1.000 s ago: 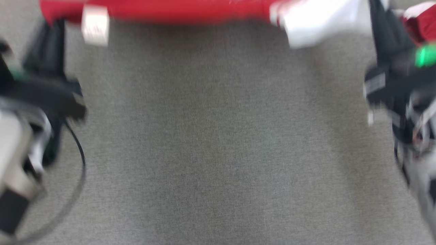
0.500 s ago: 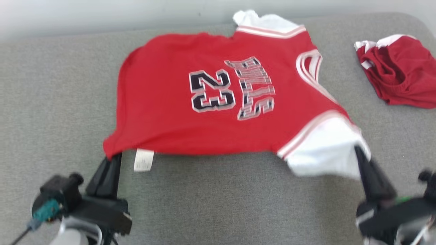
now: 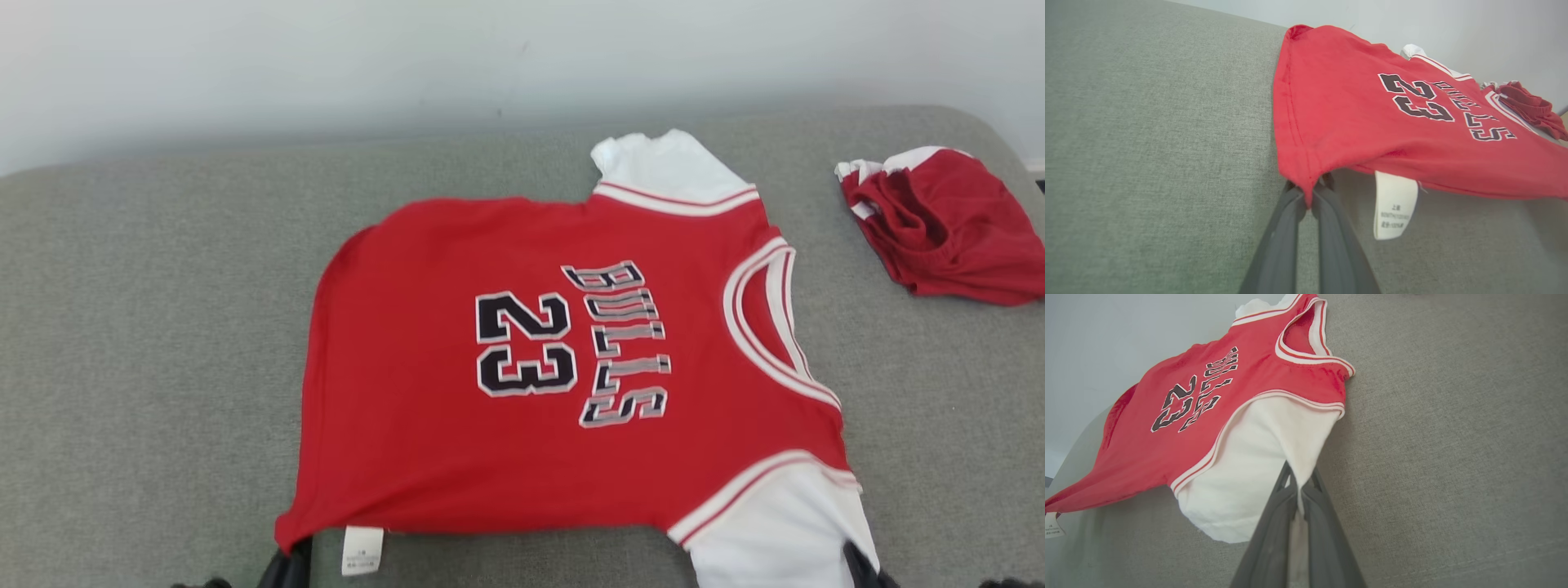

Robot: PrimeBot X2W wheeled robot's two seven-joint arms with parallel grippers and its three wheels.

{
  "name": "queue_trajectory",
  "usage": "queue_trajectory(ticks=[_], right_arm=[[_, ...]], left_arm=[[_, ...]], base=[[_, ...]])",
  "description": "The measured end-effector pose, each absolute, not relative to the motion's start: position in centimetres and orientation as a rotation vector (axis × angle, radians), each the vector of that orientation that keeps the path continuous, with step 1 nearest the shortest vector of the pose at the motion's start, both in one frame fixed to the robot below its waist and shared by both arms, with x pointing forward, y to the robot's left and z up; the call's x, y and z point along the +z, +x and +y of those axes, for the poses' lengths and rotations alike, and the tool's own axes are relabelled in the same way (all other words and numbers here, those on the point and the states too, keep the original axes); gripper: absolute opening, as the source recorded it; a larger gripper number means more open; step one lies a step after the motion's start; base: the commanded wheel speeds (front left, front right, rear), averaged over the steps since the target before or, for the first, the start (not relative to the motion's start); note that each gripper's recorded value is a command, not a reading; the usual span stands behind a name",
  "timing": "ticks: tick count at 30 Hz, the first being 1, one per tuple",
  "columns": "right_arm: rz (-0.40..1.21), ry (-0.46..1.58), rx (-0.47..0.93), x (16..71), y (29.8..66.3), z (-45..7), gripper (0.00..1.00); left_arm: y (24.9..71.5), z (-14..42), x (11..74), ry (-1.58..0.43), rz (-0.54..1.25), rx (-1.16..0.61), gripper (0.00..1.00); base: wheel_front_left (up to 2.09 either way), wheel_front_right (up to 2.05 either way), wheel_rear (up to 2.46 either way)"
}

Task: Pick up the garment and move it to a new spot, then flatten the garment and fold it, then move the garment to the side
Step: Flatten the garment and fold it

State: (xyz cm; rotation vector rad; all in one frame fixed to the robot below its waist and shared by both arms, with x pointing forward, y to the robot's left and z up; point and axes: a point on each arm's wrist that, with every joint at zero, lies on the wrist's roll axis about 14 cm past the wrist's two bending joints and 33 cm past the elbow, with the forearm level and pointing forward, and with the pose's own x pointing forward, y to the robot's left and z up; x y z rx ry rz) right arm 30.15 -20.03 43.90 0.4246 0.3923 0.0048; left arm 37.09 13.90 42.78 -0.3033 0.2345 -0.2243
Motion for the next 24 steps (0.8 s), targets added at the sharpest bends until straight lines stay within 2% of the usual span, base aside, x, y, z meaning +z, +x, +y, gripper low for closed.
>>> queue_trajectory(ticks=[6, 16, 20, 24], right_arm=[[0.451, 0.442, -0.014, 42.4, 27.7, -19.8, 0.00], [0.407, 0.447, -0.006, 43.2, 28.1, -19.5, 0.00], [0.349, 0.456, 0.016, 44.5, 29.4, -19.1, 0.00], [0.241, 0.419, 0.067, 47.4, 32.4, -19.2, 0.00]], left_arm=[[35.0, 14.0, 42.1, -0.303, 0.249, -0.213, 0.00], [34.9, 14.1, 42.5, -0.294, 0.223, -0.213, 0.00], [35.3, 13.6, 42.8, -0.279, 0.213, -0.241, 0.00], [37.5, 13.2, 44.8, -0.226, 0.145, -0.292, 0.00]], base=[[0.00, 0.00, 0.00], [0.00, 0.00, 0.00], [0.00, 0.00, 0.00], [0.00, 0.00, 0.00]])
